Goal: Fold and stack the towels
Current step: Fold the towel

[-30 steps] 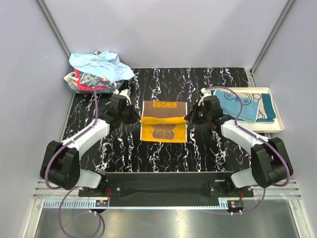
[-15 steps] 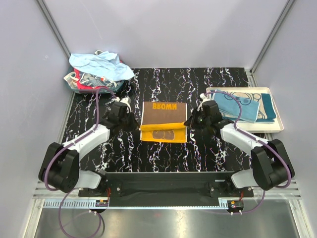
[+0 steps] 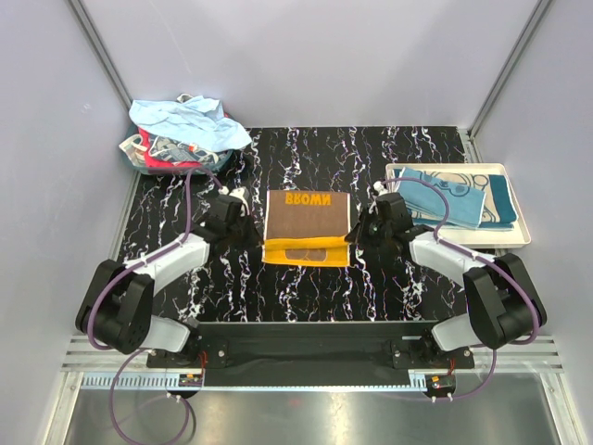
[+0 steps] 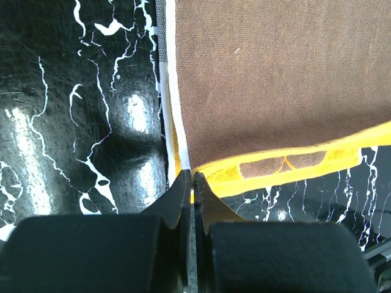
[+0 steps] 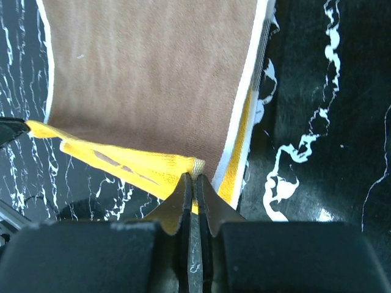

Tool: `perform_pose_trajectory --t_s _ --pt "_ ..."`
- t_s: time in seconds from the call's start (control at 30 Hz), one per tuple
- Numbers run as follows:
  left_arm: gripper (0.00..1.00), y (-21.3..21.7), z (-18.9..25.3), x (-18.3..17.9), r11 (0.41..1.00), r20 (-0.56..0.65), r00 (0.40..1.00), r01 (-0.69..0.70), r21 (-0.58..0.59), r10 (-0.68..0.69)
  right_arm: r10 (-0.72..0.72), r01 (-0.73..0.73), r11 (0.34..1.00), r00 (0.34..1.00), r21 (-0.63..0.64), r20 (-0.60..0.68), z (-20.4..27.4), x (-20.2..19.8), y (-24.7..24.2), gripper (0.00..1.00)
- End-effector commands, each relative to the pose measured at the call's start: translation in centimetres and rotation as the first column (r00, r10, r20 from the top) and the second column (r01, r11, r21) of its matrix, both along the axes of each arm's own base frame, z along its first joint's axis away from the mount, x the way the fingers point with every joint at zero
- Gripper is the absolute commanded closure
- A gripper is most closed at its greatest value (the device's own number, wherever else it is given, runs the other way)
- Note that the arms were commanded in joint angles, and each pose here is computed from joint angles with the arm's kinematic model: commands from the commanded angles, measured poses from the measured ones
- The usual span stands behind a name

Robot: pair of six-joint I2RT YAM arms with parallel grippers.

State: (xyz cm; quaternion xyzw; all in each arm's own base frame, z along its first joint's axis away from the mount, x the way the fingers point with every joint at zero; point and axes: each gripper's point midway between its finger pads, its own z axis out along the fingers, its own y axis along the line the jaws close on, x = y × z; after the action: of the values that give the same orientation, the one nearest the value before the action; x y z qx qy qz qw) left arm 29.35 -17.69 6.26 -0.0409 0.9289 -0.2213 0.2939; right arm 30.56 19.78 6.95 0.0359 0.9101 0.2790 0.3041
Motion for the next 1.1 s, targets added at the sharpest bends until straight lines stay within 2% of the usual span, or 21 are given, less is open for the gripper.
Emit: perform_pose_trajectory --t_s 0.0,0.17,0.5,0.63,0.67,0.77,0.83,1.07 --pt "1.0 -0.7 0.7 0.8 1.0 0.047 0.999 0.013 -0.023 -0.012 -0.004 0.004 1.0 1.0 0.015 0.022 0.1 0.4 0.5 1.0" --pt "1.0 -0.4 0.1 0.4 1.0 0.031 1.0 0.008 -0.017 -0.008 -0.001 0.001 1.0 1.0 0.022 0.0 -0.5 -0.4 0.5 0.89" --pt "1.0 -0.2 0.1 0.1 1.0 0.031 1.0 0.004 -0.015 -0.003 0.01 -0.01 0.999 1.0 0.036 0.0 -0.5 -0.7 0.7 0.88" --pt "1.0 0.0 0.2 -0.1 1.0 0.039 0.999 -0.015 -0.017 0.016 0.016 -0.016 0.999 1.0 0.044 0.001 -0.4 -1.0 0.8 0.83" --pt "0.96 0.1 0.2 -0.1 1.0 0.039 0.999 -0.019 -0.019 0.019 0.025 -0.025 0.998 1.0 0.051 0.0 -0.4 -1.2 0.9 0.81" --pt "0.94 0.2 0.1 -0.2 1.0 0.037 0.999 -0.023 -0.015 0.023 0.037 -0.037 0.997 0.999 0.062 0.0 -0.2 -1.6 1.0 0.77" --pt "0.88 0.3 0.1 -0.4 0.999 0.038 0.999 -0.031 -0.018 0.032 0.045 -0.045 0.997 0.999 0.07 0.008 0.1 -1.9 1.1 0.72" --pt "0.79 1.0 1.0 -0.8 0.997 0.061 0.996 -0.066 -0.026 0.067 0.04 -0.043 0.997 0.998 0.07 0.037 1.6 -2.4 0.6 0.68"
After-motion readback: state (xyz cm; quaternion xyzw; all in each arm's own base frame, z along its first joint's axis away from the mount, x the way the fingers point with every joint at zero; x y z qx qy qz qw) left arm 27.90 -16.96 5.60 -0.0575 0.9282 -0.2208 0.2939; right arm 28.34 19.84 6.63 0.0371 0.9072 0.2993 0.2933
